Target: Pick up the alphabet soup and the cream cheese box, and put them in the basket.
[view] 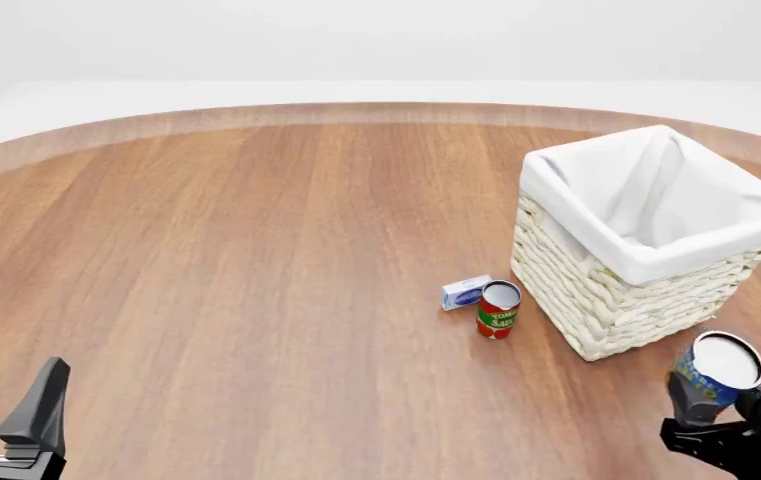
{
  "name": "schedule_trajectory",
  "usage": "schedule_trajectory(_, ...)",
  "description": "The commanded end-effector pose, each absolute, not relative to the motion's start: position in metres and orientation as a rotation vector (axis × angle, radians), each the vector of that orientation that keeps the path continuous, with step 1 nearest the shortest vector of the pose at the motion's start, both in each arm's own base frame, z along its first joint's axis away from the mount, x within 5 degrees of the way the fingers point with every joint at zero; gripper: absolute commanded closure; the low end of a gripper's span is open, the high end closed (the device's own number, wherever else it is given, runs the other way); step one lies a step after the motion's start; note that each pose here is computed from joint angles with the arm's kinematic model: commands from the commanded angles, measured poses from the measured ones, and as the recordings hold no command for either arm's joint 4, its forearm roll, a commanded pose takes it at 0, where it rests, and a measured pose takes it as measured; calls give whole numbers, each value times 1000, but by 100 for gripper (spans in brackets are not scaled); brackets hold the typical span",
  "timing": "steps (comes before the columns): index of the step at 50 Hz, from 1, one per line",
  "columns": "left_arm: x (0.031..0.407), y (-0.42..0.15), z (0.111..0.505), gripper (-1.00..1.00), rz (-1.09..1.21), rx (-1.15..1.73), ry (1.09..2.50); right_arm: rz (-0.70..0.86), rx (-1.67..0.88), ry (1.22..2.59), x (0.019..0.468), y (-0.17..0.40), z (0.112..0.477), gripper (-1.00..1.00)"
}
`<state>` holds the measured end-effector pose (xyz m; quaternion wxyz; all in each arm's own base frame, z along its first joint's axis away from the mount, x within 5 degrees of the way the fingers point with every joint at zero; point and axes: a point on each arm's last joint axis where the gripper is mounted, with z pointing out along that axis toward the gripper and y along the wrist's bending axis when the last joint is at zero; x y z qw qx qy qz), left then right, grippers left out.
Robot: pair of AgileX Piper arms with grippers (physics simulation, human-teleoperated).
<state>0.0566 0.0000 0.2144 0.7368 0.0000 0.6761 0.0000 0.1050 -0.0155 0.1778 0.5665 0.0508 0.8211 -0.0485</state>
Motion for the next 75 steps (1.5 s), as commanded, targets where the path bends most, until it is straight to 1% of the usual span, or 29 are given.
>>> schedule_trajectory(1,57,0,214,-100,0,0,1485,-110,138,1885,97,-15,188,100)
schedule_trajectory(19,57,0,214,-100,0,0,1485,-135,134,1842,93,-16,219,100)
schedule_trajectory(30,57,0,214,-100,0,0,1485,-113,120,1791,90,-13,241,100)
schedule_trajectory(52,57,0,214,-100,0,-1,1485,-99,121,1678,76,-11,301,100)
schedule_trajectory(75,57,0,214,-100,0,-1,1485,-84,88,1597,86,-9,351,100)
